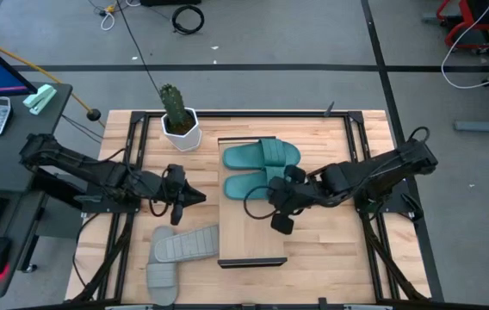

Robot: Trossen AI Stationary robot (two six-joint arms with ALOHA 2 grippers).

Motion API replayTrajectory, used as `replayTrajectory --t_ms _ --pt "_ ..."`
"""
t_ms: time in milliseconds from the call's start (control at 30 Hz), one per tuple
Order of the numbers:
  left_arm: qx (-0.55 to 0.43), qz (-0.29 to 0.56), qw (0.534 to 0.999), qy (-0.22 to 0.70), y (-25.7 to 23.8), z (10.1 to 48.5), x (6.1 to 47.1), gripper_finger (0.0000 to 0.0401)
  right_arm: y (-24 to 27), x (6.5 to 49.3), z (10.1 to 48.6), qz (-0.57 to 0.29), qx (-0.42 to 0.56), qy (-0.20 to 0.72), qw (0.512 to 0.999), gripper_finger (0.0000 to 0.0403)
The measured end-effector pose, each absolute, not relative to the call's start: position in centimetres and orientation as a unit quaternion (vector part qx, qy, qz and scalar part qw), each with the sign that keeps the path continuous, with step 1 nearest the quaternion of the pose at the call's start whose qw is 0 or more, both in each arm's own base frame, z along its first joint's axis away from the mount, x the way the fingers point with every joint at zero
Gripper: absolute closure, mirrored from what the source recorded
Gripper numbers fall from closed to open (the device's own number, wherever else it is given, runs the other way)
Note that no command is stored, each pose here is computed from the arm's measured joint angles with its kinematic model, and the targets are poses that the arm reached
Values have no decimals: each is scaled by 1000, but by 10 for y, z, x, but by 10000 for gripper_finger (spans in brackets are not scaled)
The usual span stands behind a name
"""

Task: Pick and place slides into the shelf
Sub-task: Put the right gray slide on the shelf

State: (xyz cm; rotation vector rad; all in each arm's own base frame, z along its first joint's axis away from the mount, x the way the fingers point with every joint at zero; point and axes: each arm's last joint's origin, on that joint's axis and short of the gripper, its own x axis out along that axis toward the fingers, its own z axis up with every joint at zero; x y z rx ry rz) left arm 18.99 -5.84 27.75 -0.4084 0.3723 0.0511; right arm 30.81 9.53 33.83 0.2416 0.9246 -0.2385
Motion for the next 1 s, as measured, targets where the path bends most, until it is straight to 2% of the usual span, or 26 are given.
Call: replayTrajectory --t_ms 167,433,767,1000 --pt "-262 6 937 229 -69 271 183 341 90 293 363 -132 130 447 875 364" --pt "-325 -6 893 310 -86 260 169 351 91 247 368 -191 153 512 823 364" --pt "-337 -36 874 348 -101 256 160 343 118 217 373 -210 196 515 807 364" --pt "-322 -53 862 387 -119 239 173 340 133 211 370 -224 202 499 812 364"
